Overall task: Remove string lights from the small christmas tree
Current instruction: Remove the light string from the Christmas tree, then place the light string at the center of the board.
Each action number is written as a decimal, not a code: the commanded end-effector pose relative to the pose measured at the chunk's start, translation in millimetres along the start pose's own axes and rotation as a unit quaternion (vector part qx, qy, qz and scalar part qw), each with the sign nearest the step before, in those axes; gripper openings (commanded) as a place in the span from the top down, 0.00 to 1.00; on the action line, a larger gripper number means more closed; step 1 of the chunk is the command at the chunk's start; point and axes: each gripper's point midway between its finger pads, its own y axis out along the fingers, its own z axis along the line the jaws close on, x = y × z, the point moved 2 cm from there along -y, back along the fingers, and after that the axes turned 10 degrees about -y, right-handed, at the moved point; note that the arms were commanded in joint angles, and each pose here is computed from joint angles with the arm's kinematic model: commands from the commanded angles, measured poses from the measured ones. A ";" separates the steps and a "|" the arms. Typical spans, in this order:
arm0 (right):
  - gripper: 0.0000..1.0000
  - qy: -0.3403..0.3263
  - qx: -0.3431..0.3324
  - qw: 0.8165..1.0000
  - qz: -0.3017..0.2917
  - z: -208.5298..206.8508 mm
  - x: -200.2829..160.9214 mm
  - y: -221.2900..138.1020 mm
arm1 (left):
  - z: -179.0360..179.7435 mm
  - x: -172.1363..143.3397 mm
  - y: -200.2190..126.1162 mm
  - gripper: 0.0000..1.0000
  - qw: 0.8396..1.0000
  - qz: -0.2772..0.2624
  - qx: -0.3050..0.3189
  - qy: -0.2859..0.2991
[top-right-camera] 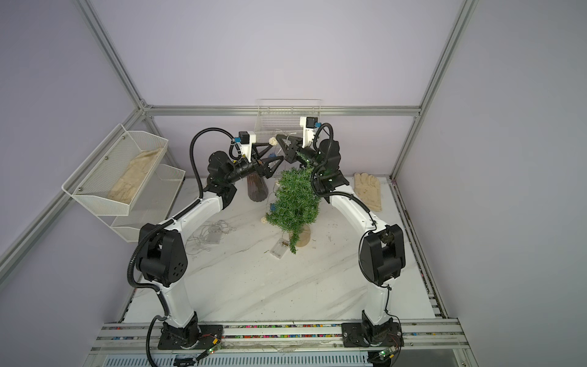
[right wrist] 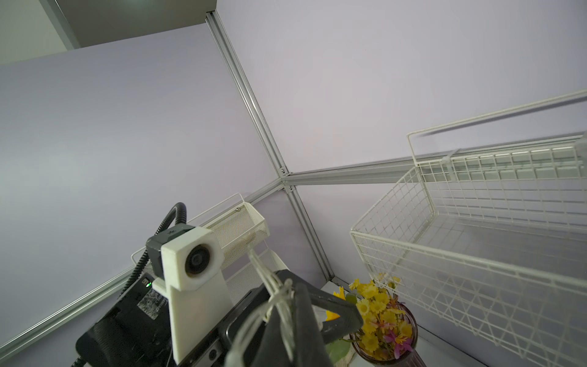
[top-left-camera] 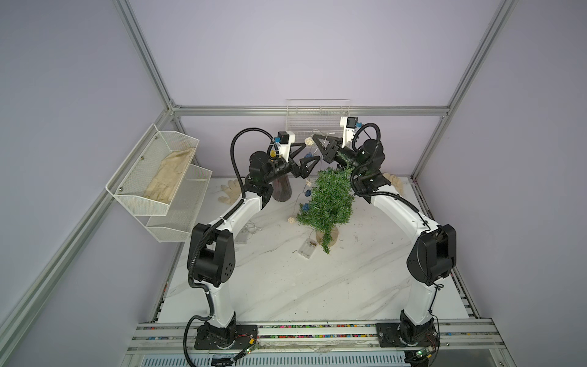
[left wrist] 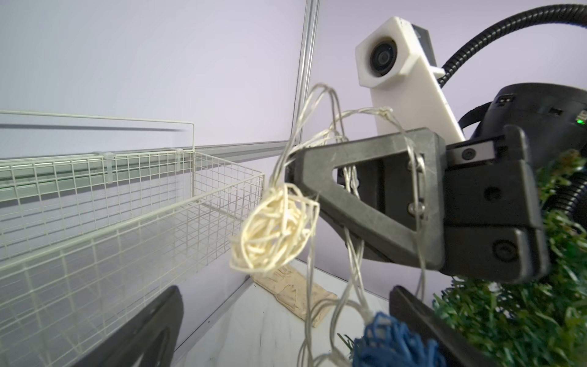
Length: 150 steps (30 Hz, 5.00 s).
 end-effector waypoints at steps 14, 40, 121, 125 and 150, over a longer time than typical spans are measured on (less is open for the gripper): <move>1.00 0.001 0.010 1.000 0.007 4.6 -5.0 7.7 | -23.6 31.6 17.7 0.36 0.998 -0.024 -0.044 0.034; 0.44 -0.001 -0.024 1.000 0.017 -0.3 -4.3 2.2 | 30.6 81.3 -55.0 1.00 0.977 -0.146 0.150 -0.044; 0.28 0.197 -0.353 0.904 0.137 -117.9 -124.3 -214.1 | -8.3 -266.6 -125.4 0.43 0.907 -0.034 0.243 -0.341; 0.28 0.198 -0.351 0.904 0.139 -119.6 -125.7 -212.7 | -9.7 -276.4 -131.8 0.48 0.904 -0.021 0.249 -0.348; 0.28 0.226 -0.357 0.889 0.176 -116.1 -153.5 -226.5 | -16.7 -252.8 -112.3 0.42 0.920 -0.038 0.213 -0.327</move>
